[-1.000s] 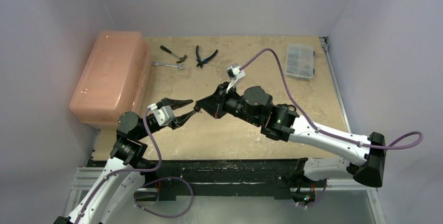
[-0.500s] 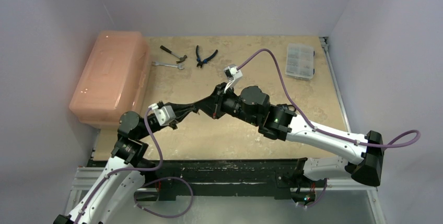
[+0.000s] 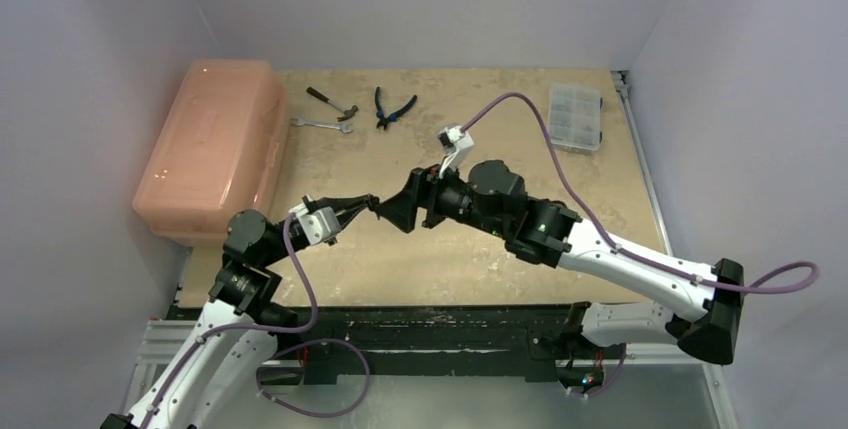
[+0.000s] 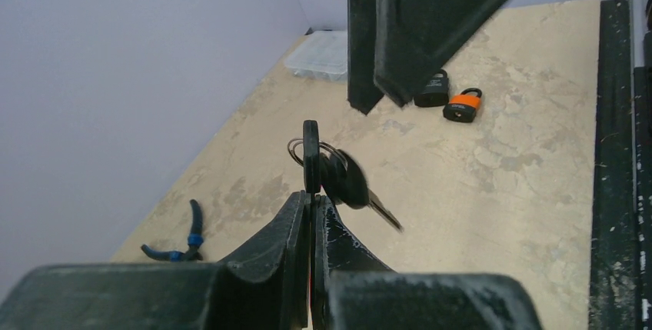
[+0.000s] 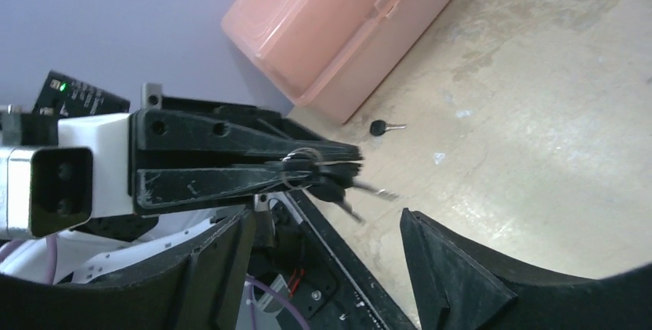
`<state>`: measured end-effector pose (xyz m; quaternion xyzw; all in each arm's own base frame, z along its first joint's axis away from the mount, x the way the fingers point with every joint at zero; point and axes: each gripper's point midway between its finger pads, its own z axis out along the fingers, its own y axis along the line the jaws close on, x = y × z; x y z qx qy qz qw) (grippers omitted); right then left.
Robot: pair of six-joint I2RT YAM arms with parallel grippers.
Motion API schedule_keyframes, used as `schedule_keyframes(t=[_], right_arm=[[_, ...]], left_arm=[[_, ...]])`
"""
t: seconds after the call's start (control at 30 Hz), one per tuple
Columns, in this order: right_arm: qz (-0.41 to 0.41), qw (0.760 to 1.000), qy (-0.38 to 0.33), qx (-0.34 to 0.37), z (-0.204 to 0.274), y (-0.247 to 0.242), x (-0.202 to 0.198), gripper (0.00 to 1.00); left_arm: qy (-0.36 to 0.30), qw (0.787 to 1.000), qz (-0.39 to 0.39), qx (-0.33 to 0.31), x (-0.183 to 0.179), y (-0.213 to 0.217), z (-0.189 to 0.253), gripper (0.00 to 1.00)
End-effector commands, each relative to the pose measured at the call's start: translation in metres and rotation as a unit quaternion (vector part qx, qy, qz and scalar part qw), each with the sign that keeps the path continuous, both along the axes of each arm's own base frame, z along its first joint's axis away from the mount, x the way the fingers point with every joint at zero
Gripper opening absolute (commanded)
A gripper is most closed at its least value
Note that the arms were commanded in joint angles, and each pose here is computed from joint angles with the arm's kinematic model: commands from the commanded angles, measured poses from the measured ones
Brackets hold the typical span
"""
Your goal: Unlock with the key
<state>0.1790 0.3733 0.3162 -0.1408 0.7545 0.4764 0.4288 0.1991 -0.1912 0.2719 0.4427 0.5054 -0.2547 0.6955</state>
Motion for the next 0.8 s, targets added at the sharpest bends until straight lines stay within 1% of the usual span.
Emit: schedule_keyframes(t=[0.0,0.13,0.33,0.47,0.57,0.63,0.77], right_arm=[[0.000,0.999,-0.003,0.033,0.034,-0.033,0.008,0.79],[0.038,0.997,0.005,0.061,0.048,-0.038,0.004,0.80],[0.072,0.996,0.013,0.055,0.055,-0.029,0.001,0.80],[0.082,0.995,0.012,0.052,0.057,-0.025,0.001,0.80],[0.085,0.995,0.008,0.049,0.058,-0.024,0.003,0.79],[0.098,0.994,0.005,0.050,0.060,-0.022,0.000,0.79],[0.123,0.991,-0.002,0.048,0.061,-0.019,-0.006,0.77]], left_arm=[[-0.080,0.996,0.007,0.025,0.003,0.003,0.033,0.00],[-0.099,0.994,0.001,0.039,0.005,0.001,0.039,0.00],[-0.151,0.985,0.004,0.084,0.011,0.002,0.047,0.00],[-0.190,0.974,0.002,0.123,0.013,0.004,0.049,0.00],[-0.238,0.960,-0.004,0.148,0.011,0.003,0.049,0.00],[-0.253,0.953,-0.017,0.166,0.008,0.002,0.042,0.00],[-0.292,0.940,-0.049,0.171,-0.002,-0.004,0.044,0.00]])
